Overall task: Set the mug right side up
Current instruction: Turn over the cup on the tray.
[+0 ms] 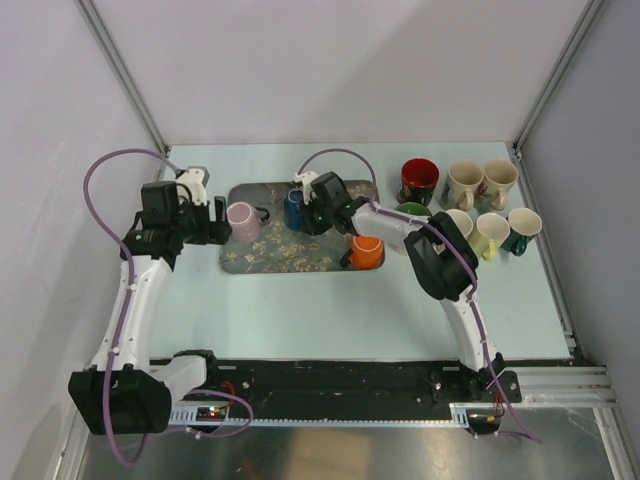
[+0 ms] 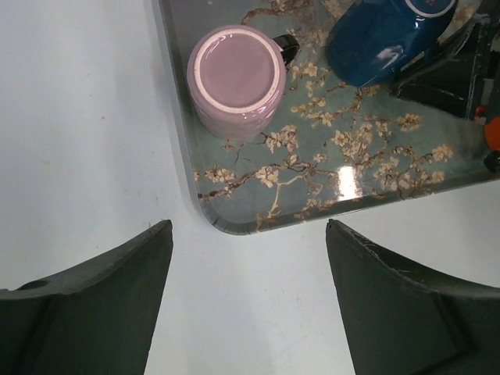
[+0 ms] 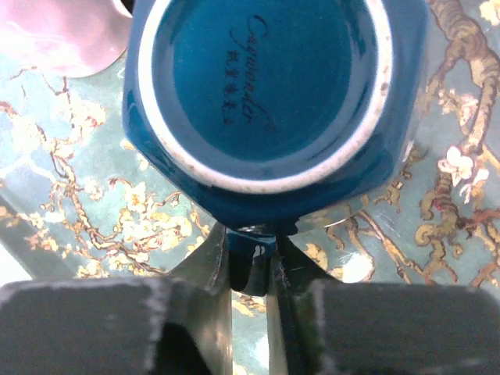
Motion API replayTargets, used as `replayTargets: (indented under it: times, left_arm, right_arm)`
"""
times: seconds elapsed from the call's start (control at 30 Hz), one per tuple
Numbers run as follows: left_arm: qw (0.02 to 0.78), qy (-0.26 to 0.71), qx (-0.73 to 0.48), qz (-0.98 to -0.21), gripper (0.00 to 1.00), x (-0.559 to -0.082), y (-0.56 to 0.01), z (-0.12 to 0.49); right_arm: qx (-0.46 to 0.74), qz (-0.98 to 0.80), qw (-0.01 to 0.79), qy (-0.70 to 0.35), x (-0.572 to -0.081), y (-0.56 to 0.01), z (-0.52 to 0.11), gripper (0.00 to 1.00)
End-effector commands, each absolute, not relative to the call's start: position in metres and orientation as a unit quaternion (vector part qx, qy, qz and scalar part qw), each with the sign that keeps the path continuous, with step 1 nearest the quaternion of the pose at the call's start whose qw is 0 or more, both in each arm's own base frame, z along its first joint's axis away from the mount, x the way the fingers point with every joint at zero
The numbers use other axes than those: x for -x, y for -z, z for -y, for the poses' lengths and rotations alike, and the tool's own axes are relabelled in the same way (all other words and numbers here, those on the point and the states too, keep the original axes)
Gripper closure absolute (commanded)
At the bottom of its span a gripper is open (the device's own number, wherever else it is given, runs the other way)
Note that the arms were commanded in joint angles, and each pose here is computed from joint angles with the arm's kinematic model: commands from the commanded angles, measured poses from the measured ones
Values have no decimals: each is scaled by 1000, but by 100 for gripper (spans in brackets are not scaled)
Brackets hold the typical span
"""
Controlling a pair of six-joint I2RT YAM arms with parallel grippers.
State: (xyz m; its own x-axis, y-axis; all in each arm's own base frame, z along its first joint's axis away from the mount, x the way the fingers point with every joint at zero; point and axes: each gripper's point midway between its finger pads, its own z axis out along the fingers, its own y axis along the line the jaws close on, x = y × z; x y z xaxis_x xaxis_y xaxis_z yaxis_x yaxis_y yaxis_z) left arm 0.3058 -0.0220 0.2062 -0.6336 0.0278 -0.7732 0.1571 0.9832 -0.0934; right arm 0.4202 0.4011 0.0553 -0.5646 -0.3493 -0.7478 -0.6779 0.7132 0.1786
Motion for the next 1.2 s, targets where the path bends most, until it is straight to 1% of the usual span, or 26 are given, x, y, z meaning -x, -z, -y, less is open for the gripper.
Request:
replayTargets:
  times: [0.0, 0.07, 0.17, 0.3, 0.43, 0.57, 0.63, 0.77, 0.93, 1.17]
  left_arm:
    - [455, 71, -111, -881, 17, -322, -228, 31]
    - [455, 71, -151, -875, 17, -324, -229, 44]
    - [461, 70, -220, -857, 17, -325, -232, 64]
    - [501, 56, -322, -801, 16, -325, -241, 88]
    - [565, 14, -415, -713, 14, -323, -254, 107]
    - [645, -23, -478, -596, 12, -316, -285, 128]
    - [661, -40, -510, -548, 11, -310, -290, 139]
    - [675, -73, -558, -477, 11, -308, -292, 156]
    - [687, -97, -585, -420, 11, -316, -295, 175]
    - [702, -103, -613, -348, 12, -318, -298, 211]
  right_arm:
    - [318, -846, 351, -247, -423, -61, -396, 96]
    - [333, -835, 350, -264, -421, -71, -396, 99]
    - [347, -808, 358, -312, -423, -105, -392, 100]
    - [355, -766, 345, -410, -416, -159, -381, 100]
    - [334, -732, 304, -511, -406, -207, -359, 100]
    - [317, -685, 251, -605, -380, -243, -339, 100]
    - [301, -668, 233, -639, -372, -255, -331, 100]
    - [301, -653, 198, -666, -349, -268, -322, 100]
    - [329, -630, 144, -689, -318, -277, -318, 100]
    - [358, -613, 138, -691, -301, -284, -320, 100]
